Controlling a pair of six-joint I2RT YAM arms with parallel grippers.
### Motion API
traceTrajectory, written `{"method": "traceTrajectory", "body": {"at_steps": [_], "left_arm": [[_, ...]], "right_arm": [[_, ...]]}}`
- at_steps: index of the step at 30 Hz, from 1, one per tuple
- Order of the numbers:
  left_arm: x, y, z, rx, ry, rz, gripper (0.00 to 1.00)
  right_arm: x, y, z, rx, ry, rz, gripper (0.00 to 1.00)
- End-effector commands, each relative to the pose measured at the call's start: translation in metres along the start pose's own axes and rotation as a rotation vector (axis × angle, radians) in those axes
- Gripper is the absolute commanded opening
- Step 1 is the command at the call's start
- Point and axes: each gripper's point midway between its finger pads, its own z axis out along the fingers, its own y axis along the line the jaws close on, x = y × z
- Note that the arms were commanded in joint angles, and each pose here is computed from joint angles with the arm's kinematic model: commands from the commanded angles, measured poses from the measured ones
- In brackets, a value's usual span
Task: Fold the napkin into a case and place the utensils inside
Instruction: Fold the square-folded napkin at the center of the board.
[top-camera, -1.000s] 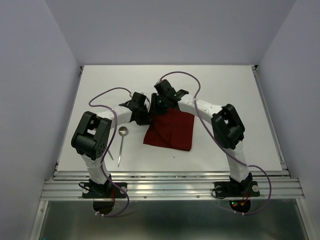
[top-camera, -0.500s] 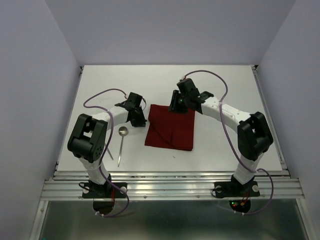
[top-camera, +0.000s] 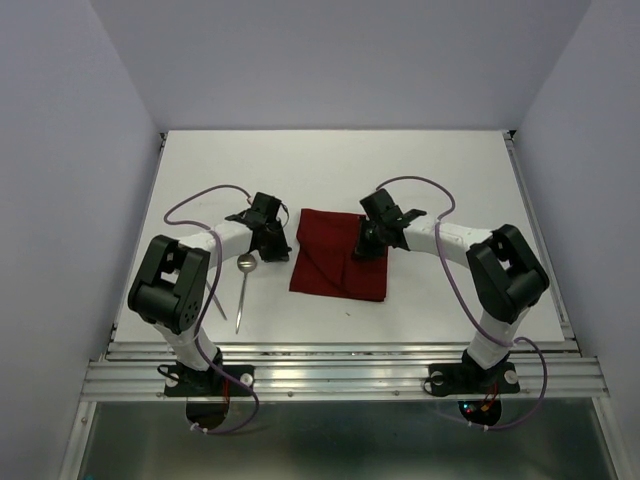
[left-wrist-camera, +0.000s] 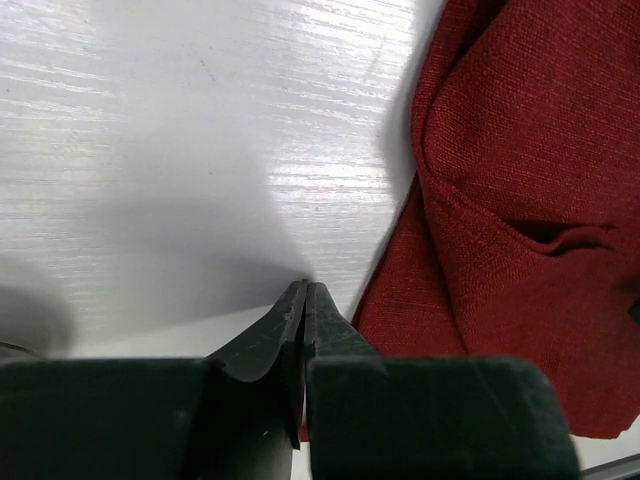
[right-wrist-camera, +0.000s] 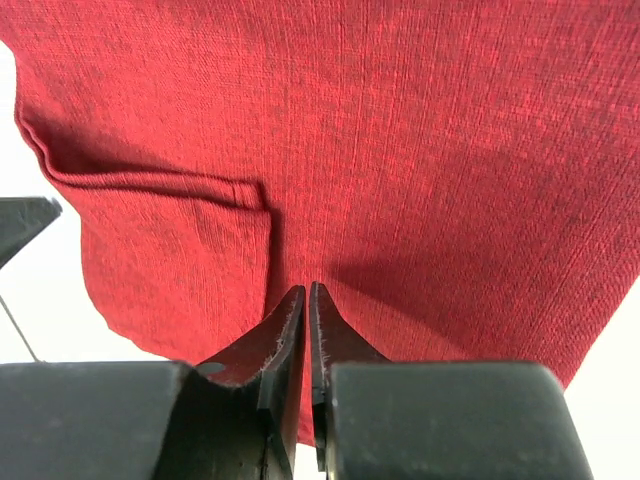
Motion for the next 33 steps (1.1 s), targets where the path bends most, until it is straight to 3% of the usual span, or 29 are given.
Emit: {"method": "traceTrajectory", "body": {"at_steps": [1, 5, 18, 33], "left_arm": [[0.023, 0.008, -0.003, 0.002, 0.057, 0.020, 0.07], [0.037, 0.004, 0.000, 0.007, 0.089, 0.035, 0.00], [0.050, -0.006, 0.004, 0.021, 0.116, 0.042, 0.00], [0.049, 0.001, -0.006, -0.008, 0.089, 0.042, 0.00]], "right_arm": [[-0.005, 0.022, 0.003, -0.070, -0.023, -0.039, 0.10], [-0.001, 0.025, 0.008, -0.069, -0.004, -0.051, 0.09], [0.017, 0.051, 0.018, -0.117, 0.048, -0.121, 0.04], [0.042, 0.126, 0.019, -0.288, 0.099, -0.223, 0.01]]}}
